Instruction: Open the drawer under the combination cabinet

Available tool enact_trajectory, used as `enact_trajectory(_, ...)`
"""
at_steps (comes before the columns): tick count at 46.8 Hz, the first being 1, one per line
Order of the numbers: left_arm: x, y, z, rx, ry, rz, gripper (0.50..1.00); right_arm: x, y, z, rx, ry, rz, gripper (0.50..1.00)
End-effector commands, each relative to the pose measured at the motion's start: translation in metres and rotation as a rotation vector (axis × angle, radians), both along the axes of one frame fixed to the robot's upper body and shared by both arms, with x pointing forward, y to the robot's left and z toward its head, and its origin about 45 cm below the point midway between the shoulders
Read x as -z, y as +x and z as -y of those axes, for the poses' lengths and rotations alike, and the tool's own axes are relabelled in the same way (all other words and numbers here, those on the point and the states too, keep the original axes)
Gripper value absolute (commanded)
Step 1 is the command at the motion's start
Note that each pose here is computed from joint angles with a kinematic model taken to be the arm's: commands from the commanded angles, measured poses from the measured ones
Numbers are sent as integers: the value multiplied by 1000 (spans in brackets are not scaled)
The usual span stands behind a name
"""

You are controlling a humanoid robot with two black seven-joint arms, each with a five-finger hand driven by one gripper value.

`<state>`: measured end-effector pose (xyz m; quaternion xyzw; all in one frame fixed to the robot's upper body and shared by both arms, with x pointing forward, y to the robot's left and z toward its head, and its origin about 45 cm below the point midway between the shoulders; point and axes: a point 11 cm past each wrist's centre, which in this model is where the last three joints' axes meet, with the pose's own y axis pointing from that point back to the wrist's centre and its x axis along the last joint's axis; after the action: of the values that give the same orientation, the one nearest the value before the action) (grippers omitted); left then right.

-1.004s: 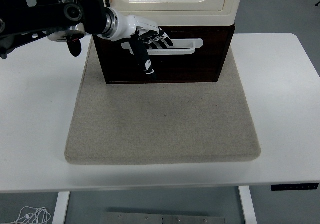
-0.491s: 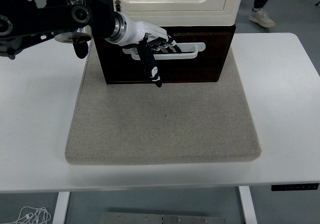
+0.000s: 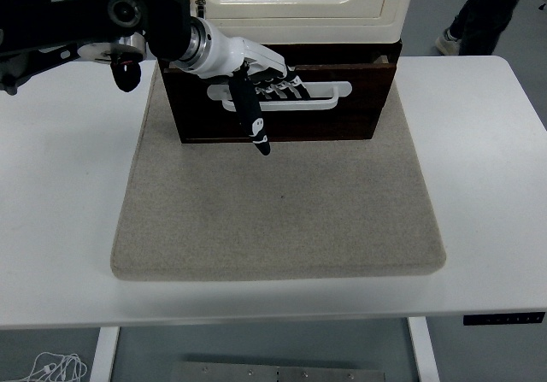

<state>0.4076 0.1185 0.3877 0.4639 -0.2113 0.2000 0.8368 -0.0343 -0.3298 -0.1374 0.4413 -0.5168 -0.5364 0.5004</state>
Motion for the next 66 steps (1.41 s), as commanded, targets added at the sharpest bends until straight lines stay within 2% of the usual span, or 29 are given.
enact_trajectory(1,-1,-1,0,16,4,-9,1000,0,0,0,0,1,0,926)
enact_trajectory(66,-8,-19,7,141,15,-70,1000,0,1,0,0,-1,1,926)
